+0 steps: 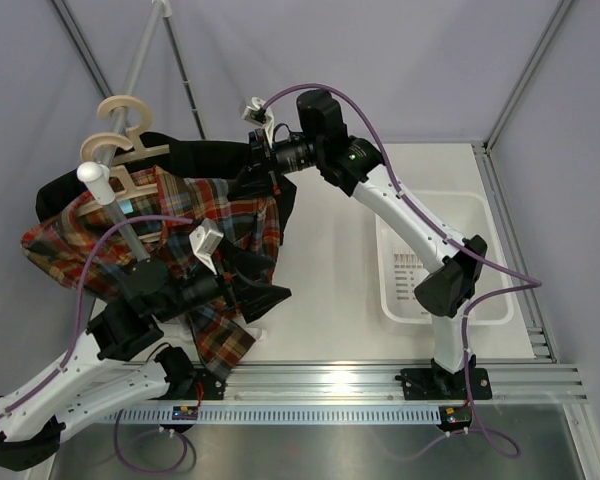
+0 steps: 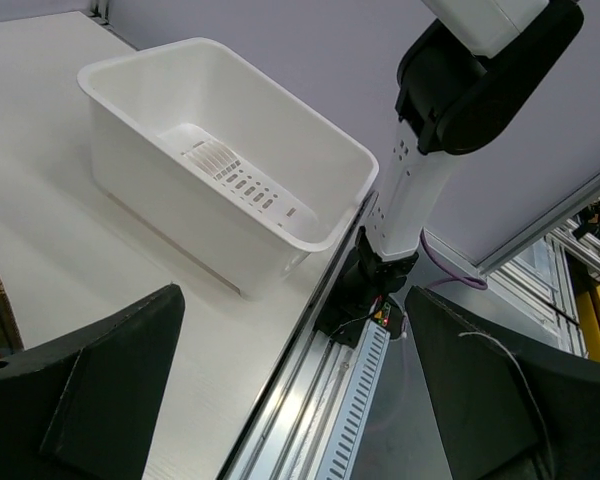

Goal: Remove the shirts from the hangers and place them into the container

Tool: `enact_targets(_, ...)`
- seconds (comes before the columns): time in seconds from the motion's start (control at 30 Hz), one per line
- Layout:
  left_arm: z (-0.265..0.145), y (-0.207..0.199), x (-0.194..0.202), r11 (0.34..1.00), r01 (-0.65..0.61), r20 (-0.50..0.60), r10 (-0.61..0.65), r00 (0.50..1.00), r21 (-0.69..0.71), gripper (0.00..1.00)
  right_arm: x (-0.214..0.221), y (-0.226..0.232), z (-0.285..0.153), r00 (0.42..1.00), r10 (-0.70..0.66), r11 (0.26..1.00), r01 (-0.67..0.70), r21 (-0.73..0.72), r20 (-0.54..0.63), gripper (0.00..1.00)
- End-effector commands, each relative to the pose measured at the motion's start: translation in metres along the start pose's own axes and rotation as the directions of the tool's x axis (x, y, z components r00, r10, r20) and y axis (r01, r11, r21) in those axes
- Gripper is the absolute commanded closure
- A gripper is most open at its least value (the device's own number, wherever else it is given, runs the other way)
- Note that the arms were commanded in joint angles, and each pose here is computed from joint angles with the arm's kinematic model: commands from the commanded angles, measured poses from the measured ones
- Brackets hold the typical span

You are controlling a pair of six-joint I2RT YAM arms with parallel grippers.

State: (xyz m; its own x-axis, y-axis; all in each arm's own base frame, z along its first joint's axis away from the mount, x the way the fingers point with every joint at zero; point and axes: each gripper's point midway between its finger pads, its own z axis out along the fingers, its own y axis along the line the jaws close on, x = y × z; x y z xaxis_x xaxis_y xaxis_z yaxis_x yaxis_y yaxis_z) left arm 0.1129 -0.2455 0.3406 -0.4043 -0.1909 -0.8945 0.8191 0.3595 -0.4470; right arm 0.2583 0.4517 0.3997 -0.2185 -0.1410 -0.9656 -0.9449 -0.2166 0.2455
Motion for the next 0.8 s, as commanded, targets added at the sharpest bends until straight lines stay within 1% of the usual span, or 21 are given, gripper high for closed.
enact_targets(0.0, 0.003, -0.014, -0.005, 0.997, -0.025, 0.006, 0.024, 1.000, 0.071, 0.01, -0.003, 0.010, 0.002, 1.000, -0.020, 0.999, 0.020, -0.028, -0.015, 0.96)
enact_targets(0.03, 0.003, -0.015, -0.005, 0.996, -0.026, 0.002, 0.026, 1.000, 0.081, 0.01, -0.004, 0.010, 0.003, 0.999, -0.043, 0.999, 0.042, -0.027, -0.013, 1.00)
enact_targets(0.2, 0.013, -0.013, 0.002, 0.996, -0.016, -0.035, 0.020, 0.999, 0.086, 0.01, -0.015, 0.019, 0.004, 0.997, -0.078, 0.997, 0.078, -0.020, -0.007, 1.00)
enact_targets(0.23, 0.014, -0.012, 0.002, 0.996, -0.017, -0.032, 0.020, 0.999, 0.082, 0.01, -0.017, 0.020, 0.004, 0.997, -0.077, 0.997, 0.077, -0.018, -0.009, 1.00)
enact_targets(0.27, 0.014, -0.011, 0.002, 0.997, -0.019, -0.028, 0.022, 0.999, 0.081, 0.01, -0.028, 0.025, 0.002, 0.995, -0.100, 0.995, 0.101, -0.021, 0.003, 1.00)
enact_targets(0.33, 0.011, -0.013, 0.000, 0.994, -0.046, -0.006, 0.047, 0.999, 0.095, 0.01, -0.026, 0.027, 0.004, 0.997, -0.082, 0.996, 0.081, -0.032, -0.010, 1.00)
enact_targets(0.37, 0.011, -0.013, 0.000, 0.992, -0.070, 0.006, 0.070, 0.998, 0.104, 0.01, -0.036, 0.033, 0.002, 0.995, -0.104, 0.994, 0.104, -0.038, 0.004, 1.00)
enact_targets(0.4, 0.007, -0.014, -0.003, 0.991, -0.079, 0.025, 0.077, 0.997, 0.107, 0.01, -0.031, 0.031, 0.006, 0.997, -0.079, 0.996, 0.079, -0.042, -0.010, 1.00)
enact_targets(0.43, 0.007, -0.012, -0.006, 0.992, -0.082, 0.038, 0.079, 0.996, 0.091, 0.01, -0.042, 0.035, 0.003, 0.995, -0.102, 0.994, 0.102, -0.040, 0.006, 1.00)
enact_targets(0.5, 0.006, -0.010, -0.006, 0.993, -0.086, 0.036, 0.083, 0.996, 0.076, 0.01, -0.037, 0.030, 0.007, 0.997, -0.078, 0.996, 0.078, -0.046, -0.002, 1.00)
enact_targets(0.6, 0.008, -0.008, -0.002, 0.994, -0.095, -0.034, 0.097, 0.995, 0.055, 0.01, -0.040, 0.028, 0.012, 0.997, -0.077, 0.995, 0.078, -0.068, 0.014, 1.00)
enact_targets(0.63, 0.013, -0.003, 0.004, 0.996, -0.086, -0.069, 0.089, 0.994, 0.039, 0.01, -0.041, 0.028, 0.013, 0.999, -0.041, 0.997, 0.042, -0.072, 0.017, 1.00)
enact_targets(0.77, 0.021, -0.003, 0.010, 0.996, -0.072, -0.106, 0.077, 0.991, 0.053, 0.01, -0.038, 0.019, 0.023, 0.999, -0.019, 0.995, 0.022, -0.098, 0.032, 1.00)
